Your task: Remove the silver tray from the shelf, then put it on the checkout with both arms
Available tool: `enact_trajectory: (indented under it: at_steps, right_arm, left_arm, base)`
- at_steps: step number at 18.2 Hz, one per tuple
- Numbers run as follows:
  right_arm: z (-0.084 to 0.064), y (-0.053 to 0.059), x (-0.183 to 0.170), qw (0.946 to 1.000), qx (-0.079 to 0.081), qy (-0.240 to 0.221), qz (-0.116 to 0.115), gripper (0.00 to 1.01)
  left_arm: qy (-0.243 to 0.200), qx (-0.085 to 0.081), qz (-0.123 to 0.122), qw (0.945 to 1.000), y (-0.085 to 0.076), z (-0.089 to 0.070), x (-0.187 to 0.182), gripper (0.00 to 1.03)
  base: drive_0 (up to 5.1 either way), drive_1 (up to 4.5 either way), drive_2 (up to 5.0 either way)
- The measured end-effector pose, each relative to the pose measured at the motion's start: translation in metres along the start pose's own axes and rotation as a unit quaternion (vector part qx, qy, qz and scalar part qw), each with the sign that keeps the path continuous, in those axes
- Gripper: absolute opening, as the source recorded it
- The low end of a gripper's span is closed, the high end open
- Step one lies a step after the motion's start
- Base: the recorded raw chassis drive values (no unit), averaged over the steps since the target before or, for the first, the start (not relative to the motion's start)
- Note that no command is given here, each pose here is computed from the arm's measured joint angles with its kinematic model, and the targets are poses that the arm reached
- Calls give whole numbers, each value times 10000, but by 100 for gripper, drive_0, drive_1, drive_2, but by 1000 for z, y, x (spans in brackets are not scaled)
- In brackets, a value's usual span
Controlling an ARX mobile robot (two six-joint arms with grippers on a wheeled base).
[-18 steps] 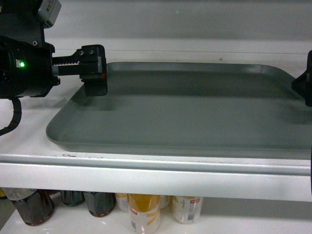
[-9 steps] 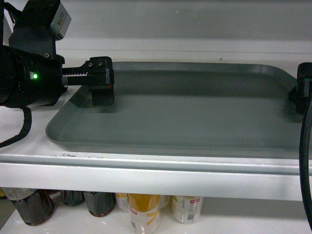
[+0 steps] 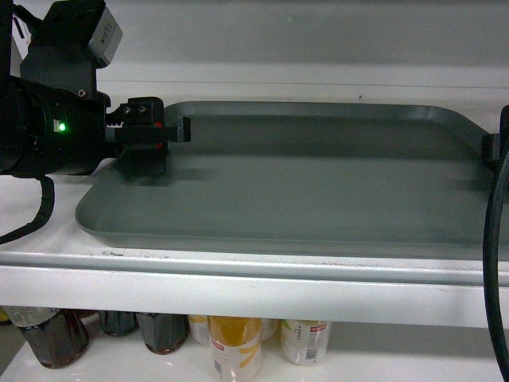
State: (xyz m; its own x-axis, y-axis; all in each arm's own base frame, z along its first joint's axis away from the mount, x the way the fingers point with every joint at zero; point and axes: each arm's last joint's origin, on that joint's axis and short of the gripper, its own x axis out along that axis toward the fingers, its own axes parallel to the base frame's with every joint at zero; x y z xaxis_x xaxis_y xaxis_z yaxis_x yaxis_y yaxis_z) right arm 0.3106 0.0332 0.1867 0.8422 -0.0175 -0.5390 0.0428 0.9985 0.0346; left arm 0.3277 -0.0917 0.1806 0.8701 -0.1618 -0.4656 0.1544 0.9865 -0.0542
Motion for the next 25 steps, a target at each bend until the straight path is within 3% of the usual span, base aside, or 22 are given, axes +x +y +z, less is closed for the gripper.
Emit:
enact_trajectory:
  at_steps: [3, 4, 5, 10, 16, 22, 25]
  right_arm:
    - [0, 3, -1, 10000, -26, -10, 7, 40]
    - [0, 6, -2, 10000, -58, 2, 45, 24]
    - [2, 7, -9, 9999, 50, 18, 115, 2]
    - [3, 5, -11, 9998, 165, 48, 76, 3]
    - [6, 5, -18, 9999, 12, 95, 38, 3]
    - [29, 7, -39, 9999, 9, -129, 99, 3]
    - [34, 6, -46, 9999, -21, -118, 115, 3]
  left_arm:
    - [-17, 182, 14, 9998, -3, 1, 0, 25]
    - [-22, 192, 62, 9998, -4, 1, 0, 9]
    - [-33, -52, 46, 10000, -6, 3, 0, 4]
    - [6, 1, 87, 10000, -13, 3, -1, 4]
    - [171, 21, 135, 9998, -15, 6, -12, 4]
    - [-73, -22, 115, 9999, -15, 36, -37, 4]
    - [-35, -10, 97, 9999, -16, 40, -41, 3]
  base:
    - [0, 0, 0]
    - [0, 0, 0]
    - [0, 0, 0]
    - [0, 0, 0]
    - [0, 0, 0]
    - [0, 0, 0]
    - [0, 0, 0]
